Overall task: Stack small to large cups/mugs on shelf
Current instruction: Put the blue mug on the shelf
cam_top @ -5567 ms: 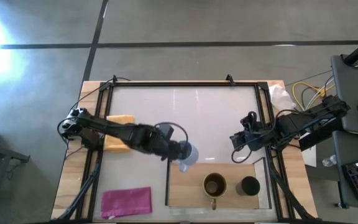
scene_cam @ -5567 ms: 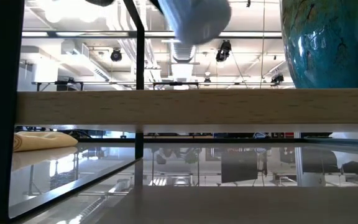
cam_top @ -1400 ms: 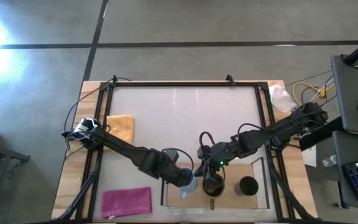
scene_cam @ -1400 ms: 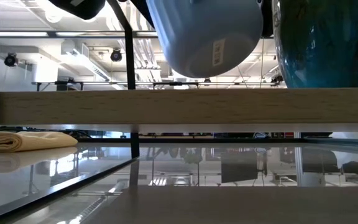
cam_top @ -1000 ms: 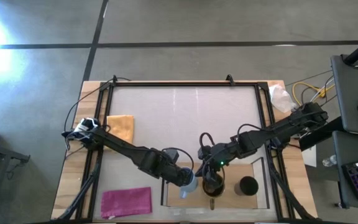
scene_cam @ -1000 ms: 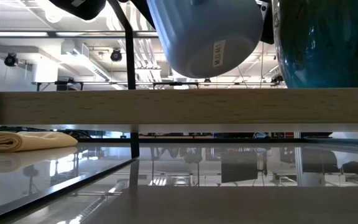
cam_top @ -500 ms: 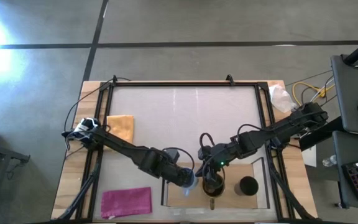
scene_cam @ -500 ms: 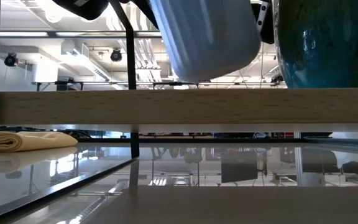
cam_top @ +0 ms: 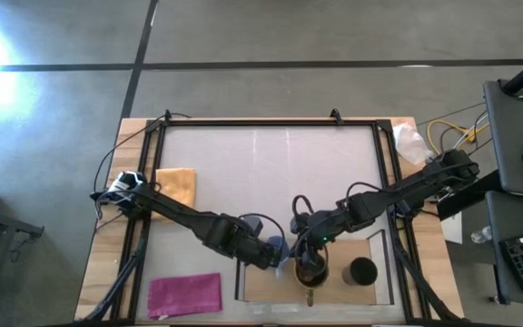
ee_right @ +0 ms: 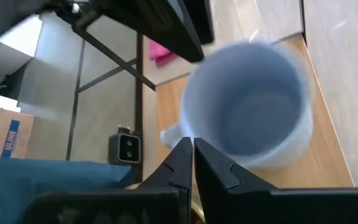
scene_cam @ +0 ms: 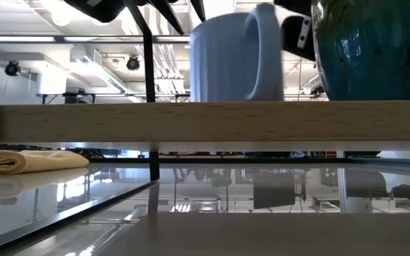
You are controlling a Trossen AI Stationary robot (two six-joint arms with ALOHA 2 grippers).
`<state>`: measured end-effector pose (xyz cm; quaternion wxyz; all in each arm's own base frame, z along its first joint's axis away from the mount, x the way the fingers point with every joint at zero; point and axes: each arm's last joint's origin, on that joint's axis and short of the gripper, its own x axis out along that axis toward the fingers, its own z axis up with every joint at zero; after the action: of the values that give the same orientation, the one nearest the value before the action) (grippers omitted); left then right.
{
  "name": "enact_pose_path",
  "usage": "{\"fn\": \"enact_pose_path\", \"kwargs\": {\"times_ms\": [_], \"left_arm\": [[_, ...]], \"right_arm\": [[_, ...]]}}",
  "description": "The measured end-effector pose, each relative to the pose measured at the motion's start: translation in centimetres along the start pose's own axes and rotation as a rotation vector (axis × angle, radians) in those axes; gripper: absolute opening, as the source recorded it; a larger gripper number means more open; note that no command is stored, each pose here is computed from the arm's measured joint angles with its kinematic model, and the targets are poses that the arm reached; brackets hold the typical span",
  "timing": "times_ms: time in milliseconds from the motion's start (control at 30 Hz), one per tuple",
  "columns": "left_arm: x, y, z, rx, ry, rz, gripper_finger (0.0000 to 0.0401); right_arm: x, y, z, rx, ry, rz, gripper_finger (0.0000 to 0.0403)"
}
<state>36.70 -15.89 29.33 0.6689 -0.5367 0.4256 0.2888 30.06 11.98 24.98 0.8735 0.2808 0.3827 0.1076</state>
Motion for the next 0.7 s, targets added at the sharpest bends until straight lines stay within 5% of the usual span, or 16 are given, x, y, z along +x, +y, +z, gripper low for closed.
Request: {"fn": "enact_pose_path", "kwargs": {"times_ms": [467,700], "left_arm": [[-0.5,-0.4,0.1,-0.015,-0.005,-0.017,0.0084],[-2.2,-1.2,0.7,-0.008,-0.092,-0.074,0.0084]], "right_arm": [[-1.2,0.4,0.9,-0.023,-0.093,0.047,0.0009],[-2.0,-2.6,2.4,0.081,-0.091,-0.040,0.0009]]}}
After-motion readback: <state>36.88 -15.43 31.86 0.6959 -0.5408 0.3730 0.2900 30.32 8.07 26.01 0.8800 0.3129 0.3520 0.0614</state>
